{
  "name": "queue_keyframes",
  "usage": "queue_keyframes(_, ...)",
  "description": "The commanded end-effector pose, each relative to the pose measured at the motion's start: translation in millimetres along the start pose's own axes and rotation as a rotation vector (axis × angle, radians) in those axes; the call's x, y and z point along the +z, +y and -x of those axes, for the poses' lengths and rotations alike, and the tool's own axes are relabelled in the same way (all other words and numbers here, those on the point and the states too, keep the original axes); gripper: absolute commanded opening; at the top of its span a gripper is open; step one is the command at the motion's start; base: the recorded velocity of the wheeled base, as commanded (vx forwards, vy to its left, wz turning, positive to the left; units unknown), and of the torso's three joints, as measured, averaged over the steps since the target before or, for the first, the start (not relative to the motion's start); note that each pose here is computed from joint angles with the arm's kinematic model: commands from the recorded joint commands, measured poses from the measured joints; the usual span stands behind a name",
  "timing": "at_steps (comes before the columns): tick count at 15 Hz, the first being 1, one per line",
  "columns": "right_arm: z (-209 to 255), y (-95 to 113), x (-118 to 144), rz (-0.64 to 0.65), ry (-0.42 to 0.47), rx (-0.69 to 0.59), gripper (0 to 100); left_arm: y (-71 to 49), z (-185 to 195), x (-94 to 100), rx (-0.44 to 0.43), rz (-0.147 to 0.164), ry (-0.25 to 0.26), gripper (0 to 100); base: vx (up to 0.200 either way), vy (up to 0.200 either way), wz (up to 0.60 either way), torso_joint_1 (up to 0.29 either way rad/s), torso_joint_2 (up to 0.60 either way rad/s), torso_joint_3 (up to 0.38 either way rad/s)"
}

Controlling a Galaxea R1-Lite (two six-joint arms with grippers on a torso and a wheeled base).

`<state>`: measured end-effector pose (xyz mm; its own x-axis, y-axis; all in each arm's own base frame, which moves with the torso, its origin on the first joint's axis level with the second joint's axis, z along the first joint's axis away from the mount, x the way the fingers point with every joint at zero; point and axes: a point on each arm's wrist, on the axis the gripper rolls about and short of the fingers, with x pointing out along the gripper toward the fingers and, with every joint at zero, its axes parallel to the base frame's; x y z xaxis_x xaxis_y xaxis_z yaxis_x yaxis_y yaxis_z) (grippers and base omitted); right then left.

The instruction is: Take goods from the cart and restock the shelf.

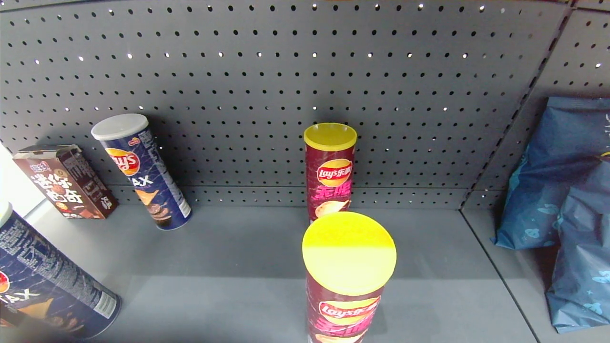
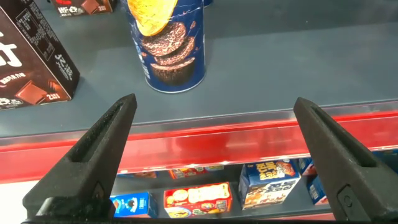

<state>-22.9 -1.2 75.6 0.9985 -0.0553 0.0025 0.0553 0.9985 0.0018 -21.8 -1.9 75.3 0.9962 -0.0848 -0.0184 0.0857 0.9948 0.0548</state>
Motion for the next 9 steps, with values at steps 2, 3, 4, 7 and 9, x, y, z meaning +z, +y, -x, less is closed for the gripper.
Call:
queue_keyframes(2, -0.1, 0.0, 0.1, 0.000, 0.001, 0.000, 100, 0.0, -0.1, 0.0, 0.000, 0.001, 0.001, 100, 0.000, 0.000, 0.00, 0.000, 0.00, 0.000)
queue_keyframes(3, -0.1, 0.0, 0.1, 0.000, 0.001, 0.000, 100, 0.0, -0.1, 0.0, 0.000, 0.000, 0.001, 100, 0.000, 0.000, 0.00, 0.000, 0.00, 0.000)
queue_keyframes(4, -0.1, 0.0, 0.1, 0.000, 0.001, 0.000, 100, 0.0, -0.1, 0.0, 0.000, 0.000, 0.001, 100, 0.000, 0.000, 0.00, 0.000, 0.00, 0.000)
queue_keyframes(7, -0.1, 0.0, 0.1, 0.000, 0.001, 0.000, 100, 0.0, -0.1, 0.0, -0.001, -0.002, 0.001, 100, -0.067, 0.000, 0.00, 0.001, 0.00, 0.002)
queue_keyframes(9, -0.1, 0.0, 0.1, 0.000, 0.001, 0.000, 100, 0.0, -0.1, 0.0, 0.000, 0.001, 0.001, 100, 0.000, 0.000, 0.00, 0.000, 0.00, 0.000)
